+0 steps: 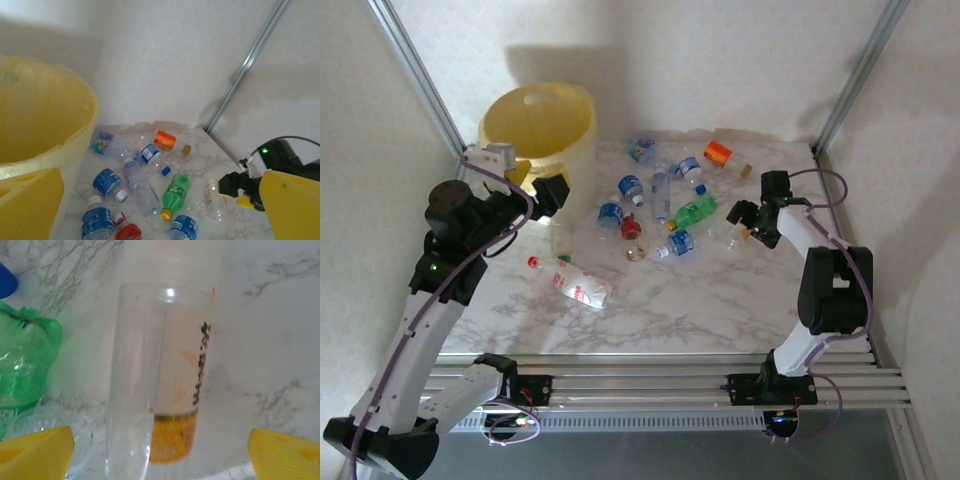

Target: Throw the plastic bottles in the bin

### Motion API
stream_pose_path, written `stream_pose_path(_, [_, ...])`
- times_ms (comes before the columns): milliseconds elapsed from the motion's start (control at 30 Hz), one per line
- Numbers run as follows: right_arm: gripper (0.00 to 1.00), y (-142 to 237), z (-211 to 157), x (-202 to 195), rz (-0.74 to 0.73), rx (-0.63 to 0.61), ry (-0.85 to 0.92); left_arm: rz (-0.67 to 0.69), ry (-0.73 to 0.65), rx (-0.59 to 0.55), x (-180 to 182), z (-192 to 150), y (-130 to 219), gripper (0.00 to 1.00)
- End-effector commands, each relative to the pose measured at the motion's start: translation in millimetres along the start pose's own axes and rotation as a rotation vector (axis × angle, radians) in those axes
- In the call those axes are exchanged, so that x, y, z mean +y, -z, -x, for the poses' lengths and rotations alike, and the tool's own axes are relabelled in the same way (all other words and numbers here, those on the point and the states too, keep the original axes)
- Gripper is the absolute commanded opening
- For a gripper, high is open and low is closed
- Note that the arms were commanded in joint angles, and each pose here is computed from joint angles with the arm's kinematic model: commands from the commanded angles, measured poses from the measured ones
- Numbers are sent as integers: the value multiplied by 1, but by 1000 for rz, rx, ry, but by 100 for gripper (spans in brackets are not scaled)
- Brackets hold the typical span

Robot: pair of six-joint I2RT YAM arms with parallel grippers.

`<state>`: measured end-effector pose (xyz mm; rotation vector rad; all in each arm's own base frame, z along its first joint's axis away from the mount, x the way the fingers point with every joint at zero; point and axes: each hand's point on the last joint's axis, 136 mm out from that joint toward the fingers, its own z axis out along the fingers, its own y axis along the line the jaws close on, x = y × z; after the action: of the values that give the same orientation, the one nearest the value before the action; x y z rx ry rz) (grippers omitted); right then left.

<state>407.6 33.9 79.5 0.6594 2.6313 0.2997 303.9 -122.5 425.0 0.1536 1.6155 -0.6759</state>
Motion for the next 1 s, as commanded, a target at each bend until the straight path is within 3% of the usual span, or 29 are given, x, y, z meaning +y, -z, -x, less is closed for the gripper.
stream_pose_path(0, [87,-12,4,2,-6,26,-7,1,-14,3,-1,-2,4,100])
stream_pose_path(367, [76,-41,-17,-6,-29,73,-15,-7,4,18,-1,-11,0,100])
stream_pose_path(600, [61,-50,-34,-13,-28,97,-15,-38,13,32,-10,-17,-4,100])
stream_pose_path(833, [47,-23,-41,-9,14,47,1,-92,27,55,-26,-26,-14,100])
stream_pose_path(967, [43,12,-47,17,140,-37,66,-152,48,100,-45,-45,-29,100])
